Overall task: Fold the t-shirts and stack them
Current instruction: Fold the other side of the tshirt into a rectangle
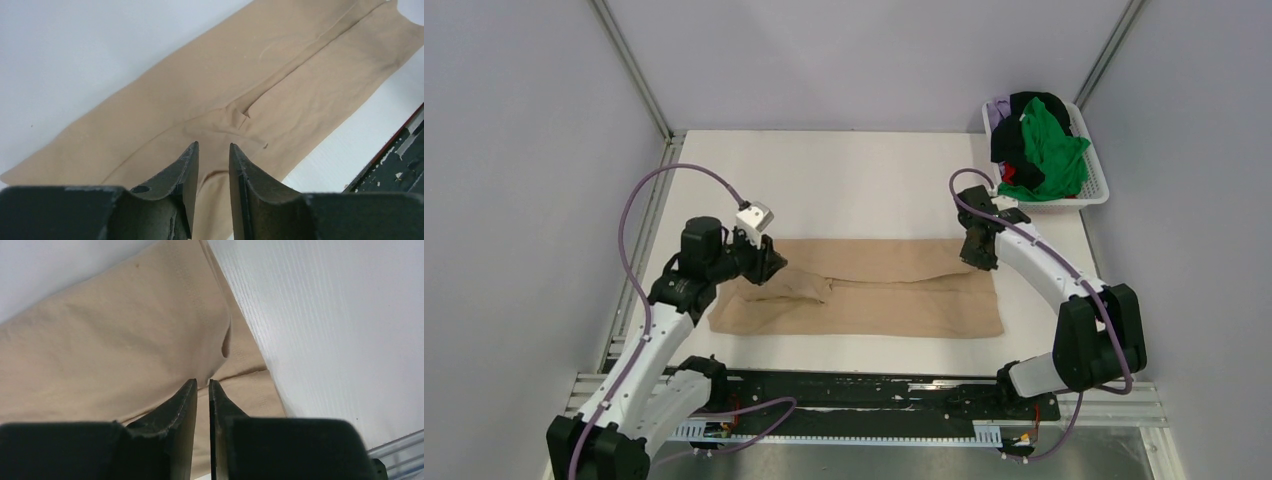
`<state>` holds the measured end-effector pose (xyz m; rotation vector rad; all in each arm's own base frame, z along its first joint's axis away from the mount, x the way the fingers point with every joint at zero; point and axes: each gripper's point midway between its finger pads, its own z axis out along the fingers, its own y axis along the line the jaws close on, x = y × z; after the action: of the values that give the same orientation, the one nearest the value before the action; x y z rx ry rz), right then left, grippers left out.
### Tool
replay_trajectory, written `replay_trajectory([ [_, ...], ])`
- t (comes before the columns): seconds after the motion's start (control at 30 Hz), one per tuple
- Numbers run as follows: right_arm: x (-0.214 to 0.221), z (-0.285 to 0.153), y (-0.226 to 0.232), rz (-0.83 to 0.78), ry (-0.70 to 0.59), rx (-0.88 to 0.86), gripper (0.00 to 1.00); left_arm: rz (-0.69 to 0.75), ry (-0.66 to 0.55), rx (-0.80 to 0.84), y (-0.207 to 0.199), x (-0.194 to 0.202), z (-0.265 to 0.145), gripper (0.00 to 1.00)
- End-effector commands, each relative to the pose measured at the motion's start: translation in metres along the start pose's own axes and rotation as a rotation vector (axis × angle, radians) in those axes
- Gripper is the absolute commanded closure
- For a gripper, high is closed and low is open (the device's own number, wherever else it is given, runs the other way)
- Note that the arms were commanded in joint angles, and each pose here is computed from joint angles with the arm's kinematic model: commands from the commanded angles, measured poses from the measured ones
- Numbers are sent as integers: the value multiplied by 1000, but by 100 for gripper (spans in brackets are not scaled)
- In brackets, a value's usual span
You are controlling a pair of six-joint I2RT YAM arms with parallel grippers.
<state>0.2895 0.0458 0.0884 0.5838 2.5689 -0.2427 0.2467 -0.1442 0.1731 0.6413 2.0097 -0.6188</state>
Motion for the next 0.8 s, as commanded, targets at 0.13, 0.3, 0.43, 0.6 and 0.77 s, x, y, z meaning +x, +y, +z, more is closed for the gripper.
replay_trajectory([
  [0.13, 16, -17, -23, 87, 8, 41, 40, 102, -245, 42, -31, -40, -35, 40],
  [0.3, 10, -30, -31, 150, -56, 26, 0, 45, -331, -24, -27, -58, -48, 1],
  [0.43, -1, -37, -22, 162, -100, -42, 0, -149, -350, -32, -19, -82, -34, 0],
  [0.6, -18, -47, 36, 111, -133, -344, 0, -624, -98, -137, 9, -60, 16, 0],
  [0.77, -24, -39, 82, 64, -113, -514, 0, -823, 51, -193, 17, -2, 46, 0],
])
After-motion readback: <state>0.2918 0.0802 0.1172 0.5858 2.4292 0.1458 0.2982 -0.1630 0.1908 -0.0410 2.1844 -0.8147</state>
